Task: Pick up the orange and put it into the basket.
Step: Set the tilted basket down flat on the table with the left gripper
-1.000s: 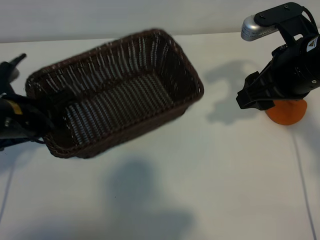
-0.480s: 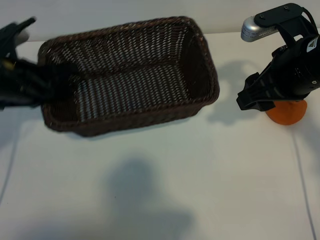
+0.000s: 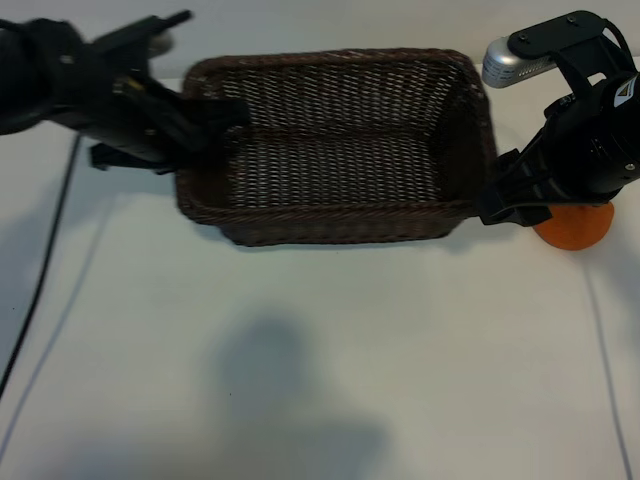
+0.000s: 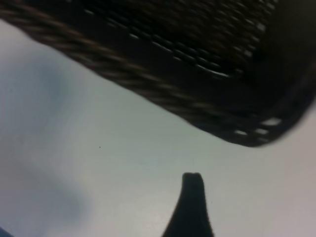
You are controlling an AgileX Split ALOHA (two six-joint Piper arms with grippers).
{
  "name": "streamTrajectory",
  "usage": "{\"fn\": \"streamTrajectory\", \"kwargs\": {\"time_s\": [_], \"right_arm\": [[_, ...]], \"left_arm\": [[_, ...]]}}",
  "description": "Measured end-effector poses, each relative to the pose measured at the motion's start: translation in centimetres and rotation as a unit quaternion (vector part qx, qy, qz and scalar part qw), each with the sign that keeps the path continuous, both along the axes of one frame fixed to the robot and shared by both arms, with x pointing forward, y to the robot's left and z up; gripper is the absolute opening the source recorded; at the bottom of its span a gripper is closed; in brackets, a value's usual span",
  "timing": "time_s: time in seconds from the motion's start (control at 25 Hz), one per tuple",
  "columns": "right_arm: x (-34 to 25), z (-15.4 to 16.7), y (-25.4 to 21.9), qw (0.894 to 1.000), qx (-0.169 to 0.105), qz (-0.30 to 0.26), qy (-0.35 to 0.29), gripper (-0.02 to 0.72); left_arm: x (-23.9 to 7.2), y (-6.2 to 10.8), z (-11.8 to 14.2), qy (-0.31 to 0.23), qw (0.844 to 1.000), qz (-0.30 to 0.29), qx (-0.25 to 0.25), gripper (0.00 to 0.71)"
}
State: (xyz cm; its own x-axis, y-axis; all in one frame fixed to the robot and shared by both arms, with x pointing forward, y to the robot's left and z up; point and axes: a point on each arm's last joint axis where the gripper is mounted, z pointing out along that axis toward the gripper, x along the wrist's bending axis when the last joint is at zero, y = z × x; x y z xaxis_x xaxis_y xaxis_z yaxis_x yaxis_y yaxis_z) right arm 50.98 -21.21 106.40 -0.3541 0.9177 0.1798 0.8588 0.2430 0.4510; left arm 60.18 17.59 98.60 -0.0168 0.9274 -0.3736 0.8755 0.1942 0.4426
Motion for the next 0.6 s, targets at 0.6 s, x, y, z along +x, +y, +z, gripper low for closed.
{"fn": "streamTrajectory", "kwargs": {"time_s": [0.6], "right_arm": [[0.0, 0.0, 0.0, 1.000, 0.000, 0.000, 0.000, 0.585]], "left_arm": [[1.9, -1.5, -5.9, 0.039, 0.999, -0.001, 0.014, 0.152]]}}
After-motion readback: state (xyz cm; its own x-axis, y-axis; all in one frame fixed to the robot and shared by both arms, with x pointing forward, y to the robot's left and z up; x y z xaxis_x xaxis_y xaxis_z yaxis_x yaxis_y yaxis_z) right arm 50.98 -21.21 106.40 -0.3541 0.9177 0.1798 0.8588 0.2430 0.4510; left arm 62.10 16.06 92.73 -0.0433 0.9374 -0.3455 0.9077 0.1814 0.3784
